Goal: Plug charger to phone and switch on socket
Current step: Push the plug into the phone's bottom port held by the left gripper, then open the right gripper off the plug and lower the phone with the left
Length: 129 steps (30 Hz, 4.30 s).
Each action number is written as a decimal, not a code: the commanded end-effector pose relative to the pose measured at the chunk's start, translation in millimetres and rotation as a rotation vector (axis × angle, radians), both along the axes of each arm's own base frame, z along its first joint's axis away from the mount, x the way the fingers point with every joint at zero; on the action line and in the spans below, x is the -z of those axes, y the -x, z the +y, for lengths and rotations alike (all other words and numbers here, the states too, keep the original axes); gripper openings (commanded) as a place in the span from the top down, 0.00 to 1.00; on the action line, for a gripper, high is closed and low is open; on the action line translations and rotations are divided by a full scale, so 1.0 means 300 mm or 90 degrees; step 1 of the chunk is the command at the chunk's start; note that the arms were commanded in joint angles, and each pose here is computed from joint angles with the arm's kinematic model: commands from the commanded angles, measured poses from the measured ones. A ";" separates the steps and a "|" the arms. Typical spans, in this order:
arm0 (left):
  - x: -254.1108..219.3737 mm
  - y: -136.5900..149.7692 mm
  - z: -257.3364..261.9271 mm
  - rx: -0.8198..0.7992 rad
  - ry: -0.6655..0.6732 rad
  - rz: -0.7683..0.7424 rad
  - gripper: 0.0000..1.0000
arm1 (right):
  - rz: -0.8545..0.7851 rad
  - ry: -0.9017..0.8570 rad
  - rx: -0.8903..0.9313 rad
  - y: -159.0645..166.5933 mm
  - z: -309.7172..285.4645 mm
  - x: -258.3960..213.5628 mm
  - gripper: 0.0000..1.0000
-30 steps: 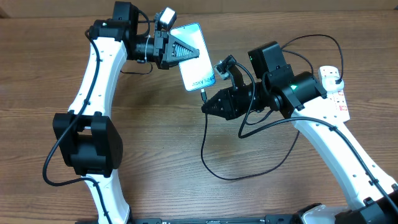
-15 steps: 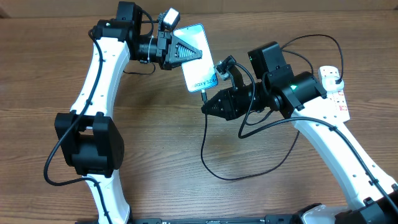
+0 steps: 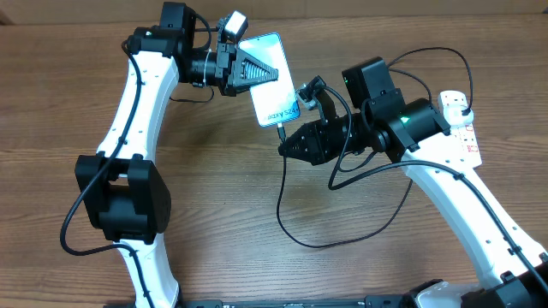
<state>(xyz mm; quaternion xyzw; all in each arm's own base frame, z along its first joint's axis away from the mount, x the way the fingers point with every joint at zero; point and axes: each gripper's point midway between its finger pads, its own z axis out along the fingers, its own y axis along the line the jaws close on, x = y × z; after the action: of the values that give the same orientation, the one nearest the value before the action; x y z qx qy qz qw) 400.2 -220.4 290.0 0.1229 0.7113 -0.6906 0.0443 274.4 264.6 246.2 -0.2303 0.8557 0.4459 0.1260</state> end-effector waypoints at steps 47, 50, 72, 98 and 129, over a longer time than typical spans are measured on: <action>-0.043 0.031 -0.030 0.024 0.034 0.003 0.96 | -0.067 -0.032 0.040 -0.081 0.002 -0.072 0.96; -0.042 0.035 -0.036 0.027 0.034 0.004 0.96 | -0.070 -0.033 0.043 -0.087 0.001 -0.075 0.96; 0.027 0.024 -0.033 0.010 -0.039 -0.023 0.96 | -0.057 -0.033 0.056 -0.101 -0.027 -0.069 0.96; 0.035 0.029 0.018 -0.004 -0.041 -0.051 0.96 | -0.026 -0.013 0.054 -0.075 -0.039 -0.039 0.58; 0.741 0.005 0.400 -0.001 -0.509 0.157 0.96 | 0.032 0.133 0.116 -0.047 -0.140 0.088 0.46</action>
<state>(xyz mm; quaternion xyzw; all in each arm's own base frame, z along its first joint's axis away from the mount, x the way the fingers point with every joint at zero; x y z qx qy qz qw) 396.8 -117.2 76.4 0.0299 0.9126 -0.3951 -0.1005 284.9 223.9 210.6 -0.1480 0.9193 0.3502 0.1017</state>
